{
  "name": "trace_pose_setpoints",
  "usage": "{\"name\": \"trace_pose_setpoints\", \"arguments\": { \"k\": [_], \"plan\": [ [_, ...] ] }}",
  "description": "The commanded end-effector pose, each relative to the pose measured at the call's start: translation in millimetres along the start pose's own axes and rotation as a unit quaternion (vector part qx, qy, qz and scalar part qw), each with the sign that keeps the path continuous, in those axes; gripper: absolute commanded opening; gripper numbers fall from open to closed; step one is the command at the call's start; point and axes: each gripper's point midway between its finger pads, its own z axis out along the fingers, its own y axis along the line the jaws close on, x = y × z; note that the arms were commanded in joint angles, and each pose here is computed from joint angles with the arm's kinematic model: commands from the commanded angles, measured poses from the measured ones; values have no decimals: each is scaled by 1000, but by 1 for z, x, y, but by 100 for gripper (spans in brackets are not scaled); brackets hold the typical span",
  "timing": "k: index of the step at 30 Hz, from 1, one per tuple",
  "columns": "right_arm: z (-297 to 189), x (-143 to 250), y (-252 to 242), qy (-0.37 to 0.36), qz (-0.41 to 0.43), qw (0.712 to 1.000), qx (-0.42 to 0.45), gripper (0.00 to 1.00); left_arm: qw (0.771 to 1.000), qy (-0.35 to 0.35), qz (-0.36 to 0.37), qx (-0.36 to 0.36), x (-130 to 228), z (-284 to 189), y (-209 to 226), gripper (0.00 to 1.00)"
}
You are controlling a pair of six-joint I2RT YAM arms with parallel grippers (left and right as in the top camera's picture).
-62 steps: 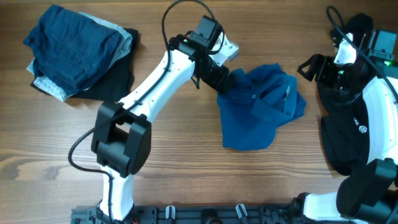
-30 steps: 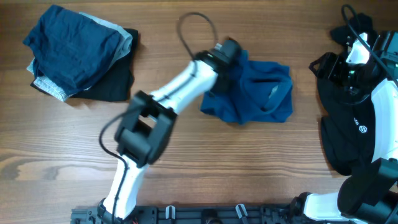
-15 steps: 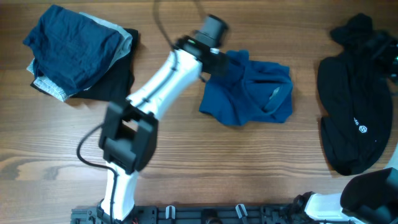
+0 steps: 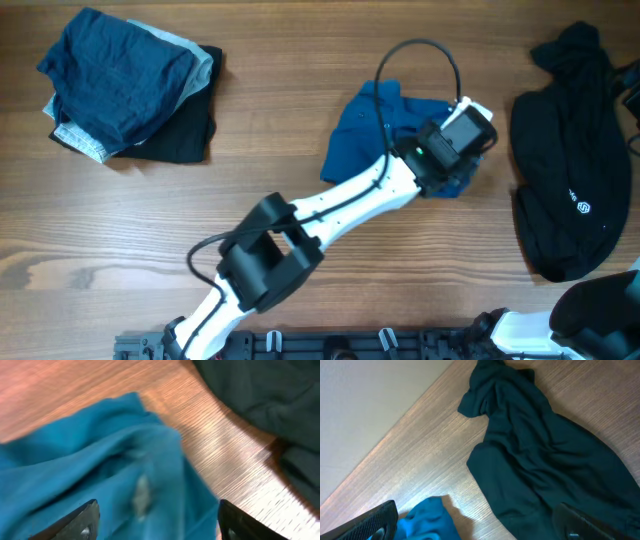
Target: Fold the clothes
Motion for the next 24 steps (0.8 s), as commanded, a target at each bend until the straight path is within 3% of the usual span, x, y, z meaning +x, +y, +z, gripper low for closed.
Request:
{"name": "trace_pose_setpoints", "arguments": {
  "k": [1,7,12,13,15,17,24],
  "plan": [
    [-2,-4,1,-6,6,1000,3,100,1000,-2,-21,11,13,17,-30,74],
    [-2,-4,2,-4,10,1000,-1,99,1000,22,-22,2,47,57,-31,73],
    [-2,-3,10,0,9,1000,-23,99,997,20,-19,-72,60,77,0,68],
    [-2,-3,10,0,8,1000,-23,100,996,19,-21,-84,61,79,8,63],
    [-2,-3,10,0,8,1000,-23,100,993,20,-25,-112,60,80,27,21],
    [-2,-3,10,-1,8,1000,-23,100,990,23,-25,-135,60,80,45,4],
    [-3,-4,12,-3,7,1000,-28,100,975,104,66,-185,66,55,117,4]
  ]
}}
